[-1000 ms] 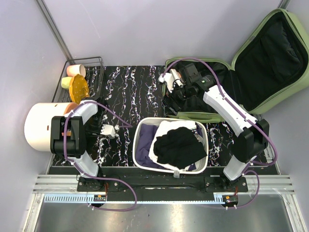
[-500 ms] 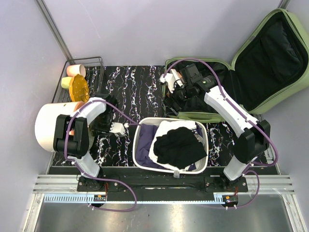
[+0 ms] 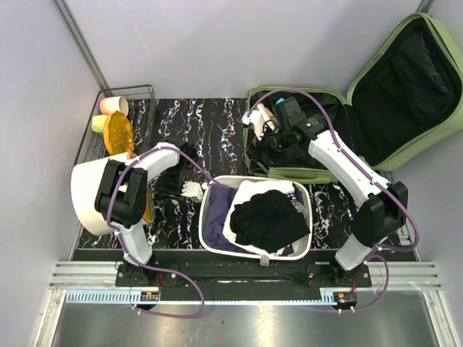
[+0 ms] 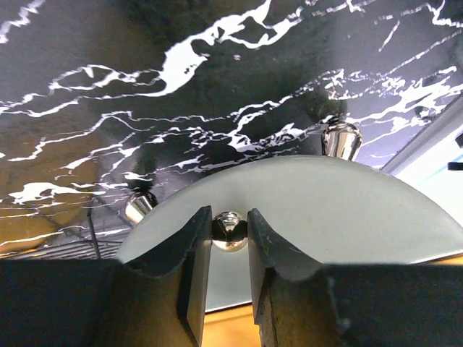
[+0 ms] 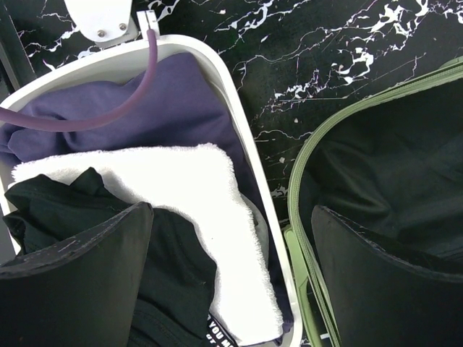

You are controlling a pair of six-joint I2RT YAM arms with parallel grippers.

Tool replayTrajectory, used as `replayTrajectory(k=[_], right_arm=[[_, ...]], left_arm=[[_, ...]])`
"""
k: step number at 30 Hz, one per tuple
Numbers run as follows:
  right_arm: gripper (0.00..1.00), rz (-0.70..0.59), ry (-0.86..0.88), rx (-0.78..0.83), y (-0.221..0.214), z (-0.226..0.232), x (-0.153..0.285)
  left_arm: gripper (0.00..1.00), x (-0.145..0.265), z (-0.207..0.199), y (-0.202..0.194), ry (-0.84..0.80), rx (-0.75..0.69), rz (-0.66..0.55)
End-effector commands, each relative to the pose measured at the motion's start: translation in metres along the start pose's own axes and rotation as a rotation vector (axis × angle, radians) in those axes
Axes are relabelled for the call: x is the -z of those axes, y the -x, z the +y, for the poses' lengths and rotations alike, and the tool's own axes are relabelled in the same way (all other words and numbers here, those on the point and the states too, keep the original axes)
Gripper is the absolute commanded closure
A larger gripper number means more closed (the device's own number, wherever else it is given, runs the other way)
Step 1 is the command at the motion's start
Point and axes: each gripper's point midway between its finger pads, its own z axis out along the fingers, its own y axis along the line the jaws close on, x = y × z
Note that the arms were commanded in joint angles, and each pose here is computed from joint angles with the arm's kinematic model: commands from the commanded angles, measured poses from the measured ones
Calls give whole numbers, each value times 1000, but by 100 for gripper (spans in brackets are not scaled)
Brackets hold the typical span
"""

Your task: Open, take out, and arrange the luggage

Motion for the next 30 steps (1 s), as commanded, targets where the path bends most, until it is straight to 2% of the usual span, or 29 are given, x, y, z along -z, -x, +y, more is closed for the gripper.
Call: replayTrajectory(k=[1, 3, 7, 11, 16, 23, 24, 26, 27, 30], right_arm=[[0, -59, -40, 33, 15, -2, 16], [0, -81, -16, 35, 21, 2, 16], [0, -205, 36, 33, 61, 12, 27], [7, -316, 108, 35, 87, 35, 46], [13, -450, 152, 49, 98, 72, 62], [13, -414, 102, 51, 88, 72, 46], [11, -413, 87, 56, 87, 69, 46], [7, -404, 68, 55, 84, 67, 46], [6, -400, 47, 51, 83, 63, 47], [2, -412, 9, 50, 83, 59, 53]], left_arm=[[100, 14, 46, 36, 151, 28, -134], [100, 16, 48, 42, 154, 24, -155], [100, 18, 49, 48, 156, 26, -175], [100, 20, 48, 48, 155, 25, -179], [100, 23, 45, 50, 150, 26, -202], [100, 34, 46, 62, 152, 6, -230], [87, 38, 44, 64, 149, 7, -240], [71, 54, 46, 65, 172, 29, -274], [58, 58, 40, 64, 148, 45, -302], [47, 88, 38, 58, 144, 114, -390]])
